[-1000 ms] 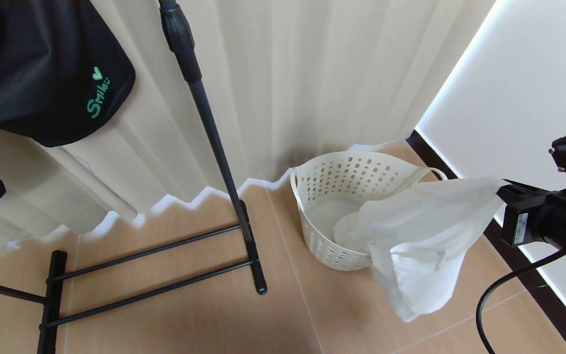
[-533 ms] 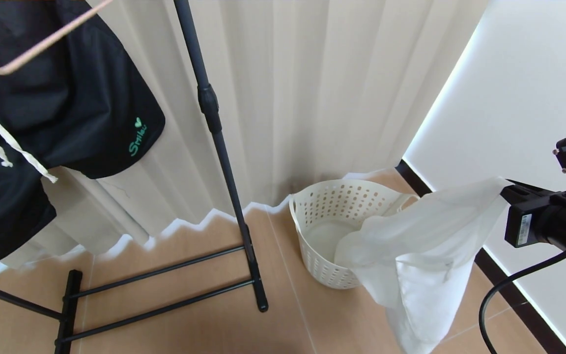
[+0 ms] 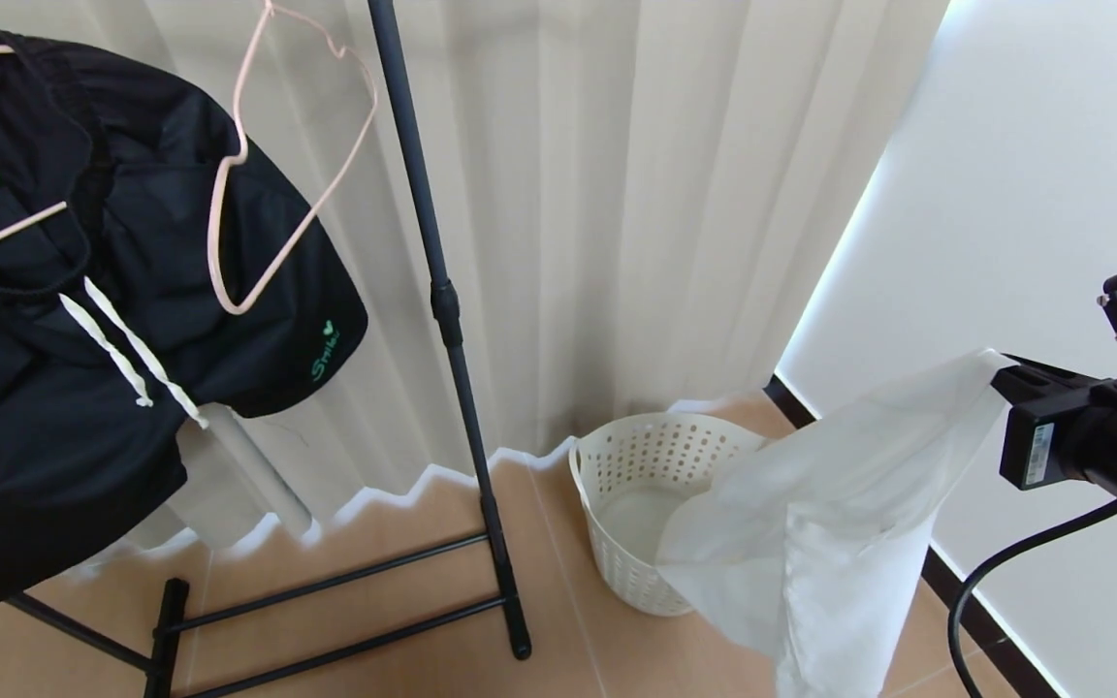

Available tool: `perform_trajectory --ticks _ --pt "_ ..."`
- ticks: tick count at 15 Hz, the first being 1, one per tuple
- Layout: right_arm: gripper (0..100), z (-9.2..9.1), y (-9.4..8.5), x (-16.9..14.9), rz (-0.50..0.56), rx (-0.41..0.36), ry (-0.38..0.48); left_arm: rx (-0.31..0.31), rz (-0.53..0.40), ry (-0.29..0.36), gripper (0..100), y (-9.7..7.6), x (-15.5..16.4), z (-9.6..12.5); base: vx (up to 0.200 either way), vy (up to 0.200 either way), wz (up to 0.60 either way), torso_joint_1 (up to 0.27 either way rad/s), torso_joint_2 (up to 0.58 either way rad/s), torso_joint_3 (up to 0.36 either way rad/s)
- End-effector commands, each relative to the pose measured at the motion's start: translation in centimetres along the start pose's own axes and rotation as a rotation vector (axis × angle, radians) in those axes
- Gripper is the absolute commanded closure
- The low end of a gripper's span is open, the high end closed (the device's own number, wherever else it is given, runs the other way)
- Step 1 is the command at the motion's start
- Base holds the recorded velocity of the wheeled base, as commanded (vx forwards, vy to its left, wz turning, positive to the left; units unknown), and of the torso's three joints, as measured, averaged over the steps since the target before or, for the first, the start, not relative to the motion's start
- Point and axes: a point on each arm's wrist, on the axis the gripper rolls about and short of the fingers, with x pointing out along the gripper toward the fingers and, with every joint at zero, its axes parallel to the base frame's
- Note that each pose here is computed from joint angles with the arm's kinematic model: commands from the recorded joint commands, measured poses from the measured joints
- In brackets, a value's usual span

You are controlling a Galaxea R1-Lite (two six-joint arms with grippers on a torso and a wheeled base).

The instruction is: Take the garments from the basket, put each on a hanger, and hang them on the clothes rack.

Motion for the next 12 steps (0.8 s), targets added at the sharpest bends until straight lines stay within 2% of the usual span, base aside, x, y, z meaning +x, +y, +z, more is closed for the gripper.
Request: perform_trajectory --ticks 1,7,12 --pt "100 -0.01 0.02 0.02 0.0 0.0 0.001 0.0 0.001 -0.001 0 0.0 0.0 0.0 0.0 0.0 0.0 0.168 -0.51 -0.139" --pt "100 -0.05 0.02 0.02 0.001 -0.001 0.002 0.0 0.0 -0.001 0 0.0 0.0 0.0 0.0 0.0 0.0 0.181 -0.52 -0.132" --pt "100 -0.25 0.06 0.03 0.002 -0.004 0.009 0.0 0.003 -0.001 0 0.0 0.0 0.0 0.0 0.0 0.0 0.231 -0.57 -0.142"
